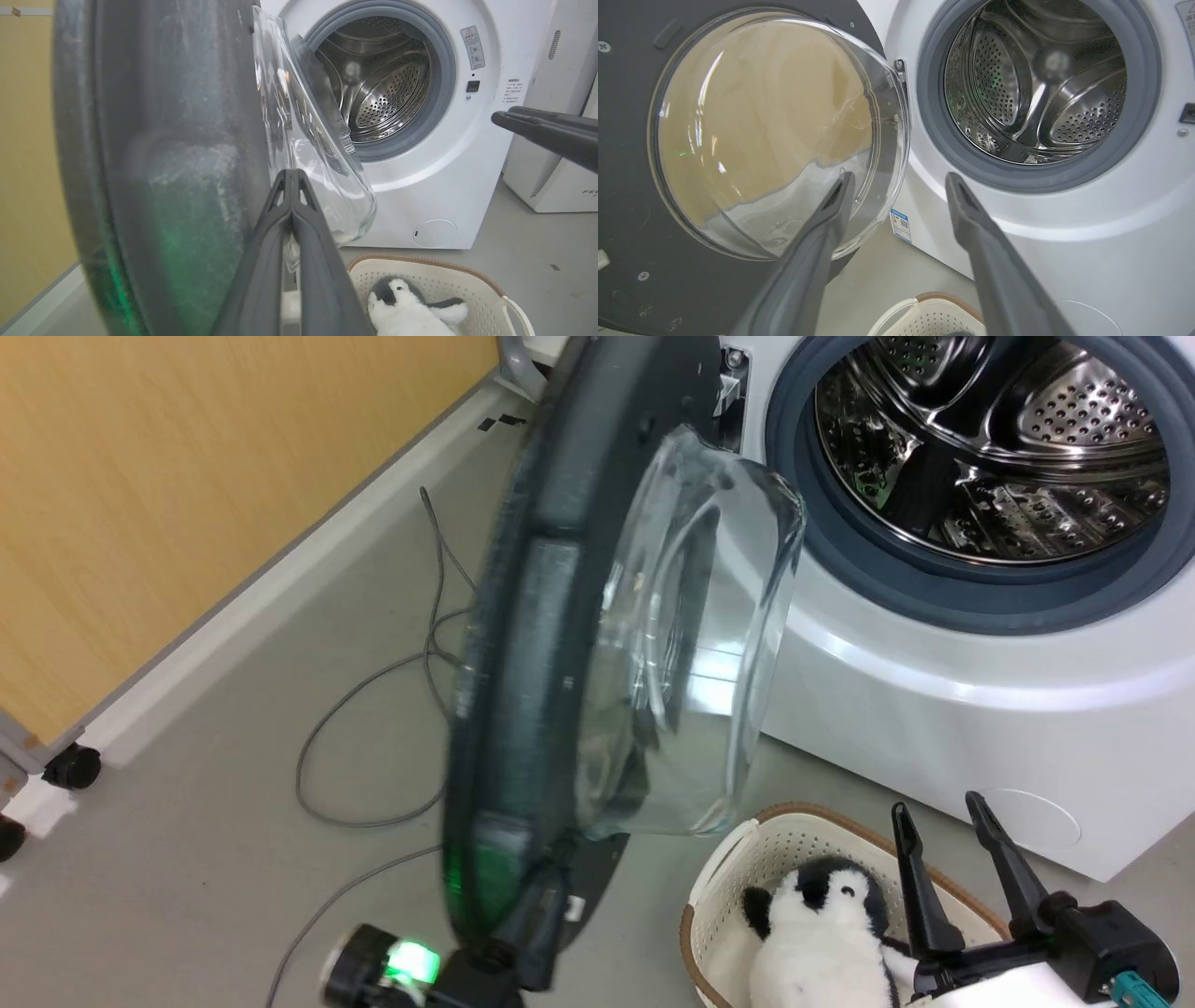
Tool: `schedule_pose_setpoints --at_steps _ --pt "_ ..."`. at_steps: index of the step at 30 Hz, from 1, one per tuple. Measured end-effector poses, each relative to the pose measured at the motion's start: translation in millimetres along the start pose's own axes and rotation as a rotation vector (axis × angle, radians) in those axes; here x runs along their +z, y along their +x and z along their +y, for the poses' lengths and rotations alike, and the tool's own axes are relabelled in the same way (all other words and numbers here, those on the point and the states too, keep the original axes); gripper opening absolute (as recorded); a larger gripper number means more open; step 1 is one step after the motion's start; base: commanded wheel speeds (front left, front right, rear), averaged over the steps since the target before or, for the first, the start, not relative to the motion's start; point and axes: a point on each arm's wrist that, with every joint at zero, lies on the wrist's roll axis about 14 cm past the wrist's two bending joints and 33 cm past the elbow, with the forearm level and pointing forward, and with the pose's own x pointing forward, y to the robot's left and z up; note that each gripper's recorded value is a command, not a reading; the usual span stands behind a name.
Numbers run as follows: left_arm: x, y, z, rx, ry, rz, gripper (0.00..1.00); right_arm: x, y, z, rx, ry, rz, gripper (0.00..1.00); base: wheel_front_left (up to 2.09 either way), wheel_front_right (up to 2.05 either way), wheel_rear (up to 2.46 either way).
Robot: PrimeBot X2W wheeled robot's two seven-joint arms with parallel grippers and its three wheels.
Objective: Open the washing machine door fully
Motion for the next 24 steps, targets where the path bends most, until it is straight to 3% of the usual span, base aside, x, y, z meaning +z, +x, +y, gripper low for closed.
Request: schedule_pose_setpoints --at_steps 12,24 --pt "-8 -10 81 0.229 0.085 0.049 0.0 -13 3 -5 -0.006 0.007 0.027 1.0 0.0 0.0 0.0" --pt "-28 -2 150 0.415 0.078 0.124 0.0 -30 10 -19 -0.028 0.0 0.054 1.0 0.0 0.0 0.0"
